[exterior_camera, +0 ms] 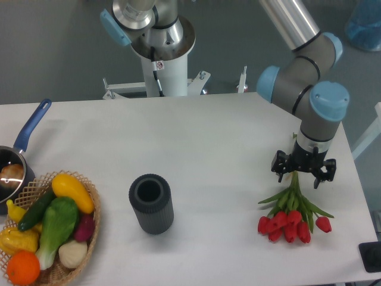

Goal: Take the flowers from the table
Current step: 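Descend further and close the gripper around the tulip stems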

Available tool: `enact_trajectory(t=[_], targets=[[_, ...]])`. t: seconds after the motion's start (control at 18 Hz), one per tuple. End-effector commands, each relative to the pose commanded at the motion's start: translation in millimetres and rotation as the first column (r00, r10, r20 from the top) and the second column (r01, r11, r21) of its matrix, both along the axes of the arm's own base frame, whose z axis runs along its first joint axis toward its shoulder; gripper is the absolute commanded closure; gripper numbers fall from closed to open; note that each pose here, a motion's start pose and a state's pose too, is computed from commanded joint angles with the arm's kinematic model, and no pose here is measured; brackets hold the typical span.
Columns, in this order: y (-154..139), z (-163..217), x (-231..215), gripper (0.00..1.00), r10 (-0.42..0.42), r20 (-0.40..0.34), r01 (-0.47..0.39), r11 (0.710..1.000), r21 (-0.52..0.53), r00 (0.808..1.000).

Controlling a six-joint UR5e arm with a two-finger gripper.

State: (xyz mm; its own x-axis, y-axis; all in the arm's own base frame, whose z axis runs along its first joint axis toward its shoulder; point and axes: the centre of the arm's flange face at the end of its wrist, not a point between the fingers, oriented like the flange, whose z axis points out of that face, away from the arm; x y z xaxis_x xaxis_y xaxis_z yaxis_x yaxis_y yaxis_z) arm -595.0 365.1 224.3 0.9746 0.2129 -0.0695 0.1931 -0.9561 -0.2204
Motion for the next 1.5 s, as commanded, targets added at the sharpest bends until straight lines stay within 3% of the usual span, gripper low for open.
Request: enact_trajectory(t=[0.61, 0.94, 1.06, 1.28, 1.33, 1.5], targets=[[6, -32, -12, 0.0, -0.011, 0.027, 0.011, 1.0, -0.006, 1.0], [15, -25, -8, 0.02, -0.032, 0.042, 0.03, 0.997, 0.066, 0.999], [22, -24, -4, 0.1, -0.043, 0.042, 0.04, 0.996, 0.076, 0.998], [23, -32, 1, 0.37, -0.084, 0.047, 0.081, 0.994, 0.069, 0.995], [25, -32, 3, 0.46, -0.102, 0.044, 0.099, 0.993, 0.068, 0.994], [25, -32, 4, 0.9, -0.104, 0.045, 0.101, 0.993, 0.067, 0.994]])
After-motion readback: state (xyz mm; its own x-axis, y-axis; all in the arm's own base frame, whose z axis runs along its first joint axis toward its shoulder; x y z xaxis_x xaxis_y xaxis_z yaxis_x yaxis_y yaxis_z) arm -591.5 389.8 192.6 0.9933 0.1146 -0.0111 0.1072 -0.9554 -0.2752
